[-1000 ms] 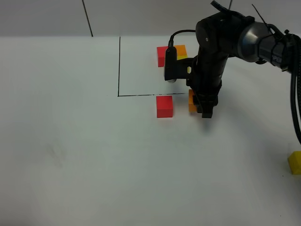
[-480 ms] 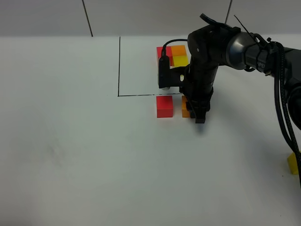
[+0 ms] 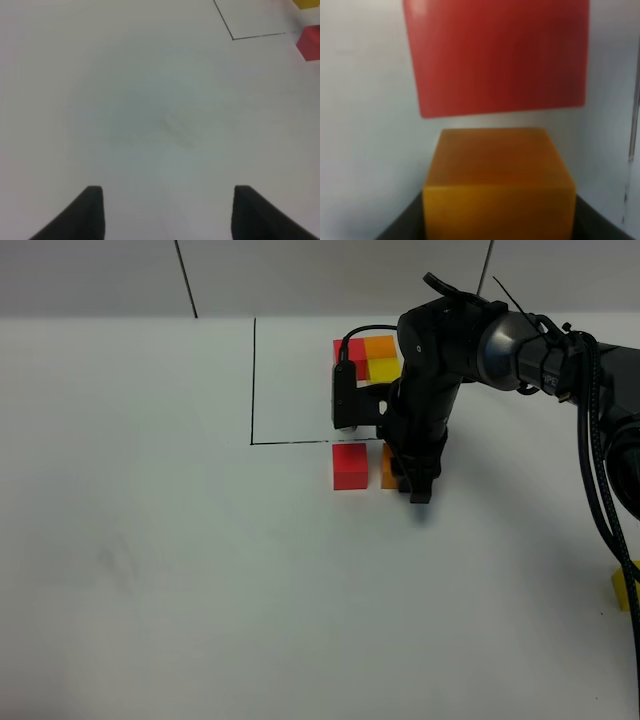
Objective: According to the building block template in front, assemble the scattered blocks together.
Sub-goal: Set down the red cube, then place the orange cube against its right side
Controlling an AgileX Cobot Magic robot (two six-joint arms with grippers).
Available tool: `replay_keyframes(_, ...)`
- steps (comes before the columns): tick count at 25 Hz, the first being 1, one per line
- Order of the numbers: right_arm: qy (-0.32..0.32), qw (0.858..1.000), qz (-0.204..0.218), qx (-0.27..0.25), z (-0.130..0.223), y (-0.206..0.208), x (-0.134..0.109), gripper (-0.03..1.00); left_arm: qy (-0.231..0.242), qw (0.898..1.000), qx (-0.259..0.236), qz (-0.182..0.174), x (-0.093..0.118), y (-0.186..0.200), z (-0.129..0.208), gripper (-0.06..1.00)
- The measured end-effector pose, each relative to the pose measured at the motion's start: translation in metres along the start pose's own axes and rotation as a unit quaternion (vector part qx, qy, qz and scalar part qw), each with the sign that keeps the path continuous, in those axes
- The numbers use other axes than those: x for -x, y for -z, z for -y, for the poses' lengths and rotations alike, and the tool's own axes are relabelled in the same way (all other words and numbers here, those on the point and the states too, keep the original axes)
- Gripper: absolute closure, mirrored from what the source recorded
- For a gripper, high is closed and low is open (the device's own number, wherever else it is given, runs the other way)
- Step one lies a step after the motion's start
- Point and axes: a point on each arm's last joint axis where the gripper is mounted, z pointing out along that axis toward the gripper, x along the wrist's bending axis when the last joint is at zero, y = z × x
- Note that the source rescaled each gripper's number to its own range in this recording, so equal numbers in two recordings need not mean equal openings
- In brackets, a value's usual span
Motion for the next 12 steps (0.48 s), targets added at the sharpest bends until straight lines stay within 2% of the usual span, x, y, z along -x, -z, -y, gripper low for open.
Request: replay_keyframes(12,0.008,1.000,0.013,0.015,-0.0066,0.0001,0.0001,0.71,0.000,1.000,0.000,0.000,0.0000,0.0000,0.0000,0.72)
